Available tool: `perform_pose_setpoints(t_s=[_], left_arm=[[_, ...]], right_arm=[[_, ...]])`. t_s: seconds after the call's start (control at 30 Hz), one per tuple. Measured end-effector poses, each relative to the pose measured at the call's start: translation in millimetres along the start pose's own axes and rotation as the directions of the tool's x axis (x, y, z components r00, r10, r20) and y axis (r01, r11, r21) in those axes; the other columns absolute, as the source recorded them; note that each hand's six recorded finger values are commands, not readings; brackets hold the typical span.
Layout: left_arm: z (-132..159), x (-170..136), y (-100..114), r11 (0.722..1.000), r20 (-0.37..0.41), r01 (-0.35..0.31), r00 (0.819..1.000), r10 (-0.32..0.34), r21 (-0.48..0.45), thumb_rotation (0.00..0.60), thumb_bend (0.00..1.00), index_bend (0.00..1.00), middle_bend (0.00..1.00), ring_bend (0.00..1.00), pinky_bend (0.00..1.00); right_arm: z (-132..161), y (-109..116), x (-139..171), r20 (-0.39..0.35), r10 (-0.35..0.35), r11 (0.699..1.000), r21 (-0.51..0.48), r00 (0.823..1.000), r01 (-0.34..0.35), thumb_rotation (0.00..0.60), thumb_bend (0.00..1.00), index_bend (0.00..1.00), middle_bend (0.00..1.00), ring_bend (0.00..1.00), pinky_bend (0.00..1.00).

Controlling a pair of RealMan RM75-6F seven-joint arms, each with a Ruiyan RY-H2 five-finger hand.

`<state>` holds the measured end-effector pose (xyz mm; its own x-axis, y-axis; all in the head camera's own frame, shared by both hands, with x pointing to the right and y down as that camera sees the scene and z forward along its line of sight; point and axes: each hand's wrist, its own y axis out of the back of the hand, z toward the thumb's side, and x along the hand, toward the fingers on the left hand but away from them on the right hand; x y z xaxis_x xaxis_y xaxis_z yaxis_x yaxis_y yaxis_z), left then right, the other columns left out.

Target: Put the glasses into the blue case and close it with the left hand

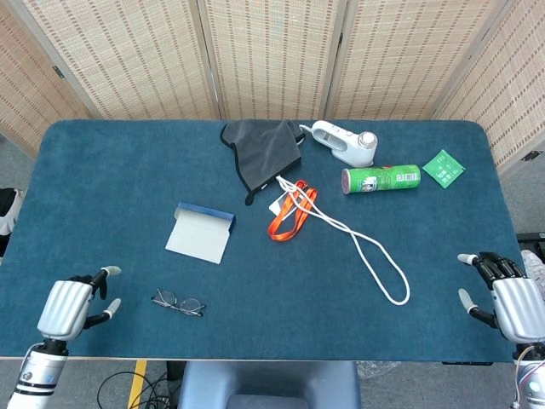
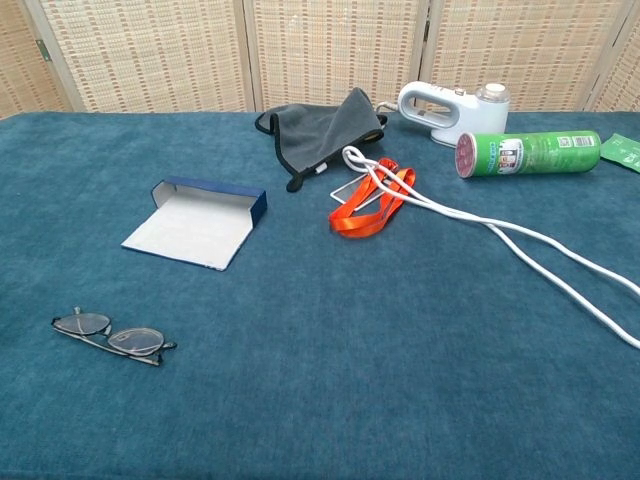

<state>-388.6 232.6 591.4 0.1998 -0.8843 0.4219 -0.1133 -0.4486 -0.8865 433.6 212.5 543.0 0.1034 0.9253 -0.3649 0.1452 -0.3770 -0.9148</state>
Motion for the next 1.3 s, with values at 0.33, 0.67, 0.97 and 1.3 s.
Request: perform_pose_setpoints(t_s=[0.33, 0.67, 0.97, 1.3], left_arm=[[47, 23, -31, 0.995, 0.177, 0.099, 0.979, -0.100, 0.014, 0.600, 0.32, 0.36, 0.90, 0.89, 1.00], [80, 43, -74, 0.976, 0.250, 0.205, 0.944, -0.216, 0.069, 0.600, 0.32, 0.37, 0.95, 0.94, 1.00], [84, 47, -94, 0.960, 0.230, 0.266, 0.932, -0.280, 0.091, 0.600, 0.32, 0.40, 0.96, 0.95, 1.00], [76, 43, -100, 0.950, 0.194, 0.289, 0.932, -0.308, 0.118, 0.600, 0.32, 0.41, 0.96, 0.95, 1.00]], right_arm=[[-1, 1, 2, 0.001, -0.001, 1.000, -0.002, 1.000, 0.001, 0.600, 0.35, 0.26, 0.34, 0.25, 0.25], [-4, -1, 3, 0.013, 0.005, 1.000, 0.001, 1.000, -0.005, 0.600, 0.35, 0.26, 0.34, 0.25, 0.25], [-6, -2, 3, 0.020, 0.008, 1.000, 0.004, 1.000, -0.008, 0.600, 0.35, 0.26, 0.34, 0.25, 0.25], [-7, -5, 3, 0.019, 0.010, 1.000, 0.002, 1.000, -0.010, 0.600, 0.35, 0.26, 0.34, 0.25, 0.25]])
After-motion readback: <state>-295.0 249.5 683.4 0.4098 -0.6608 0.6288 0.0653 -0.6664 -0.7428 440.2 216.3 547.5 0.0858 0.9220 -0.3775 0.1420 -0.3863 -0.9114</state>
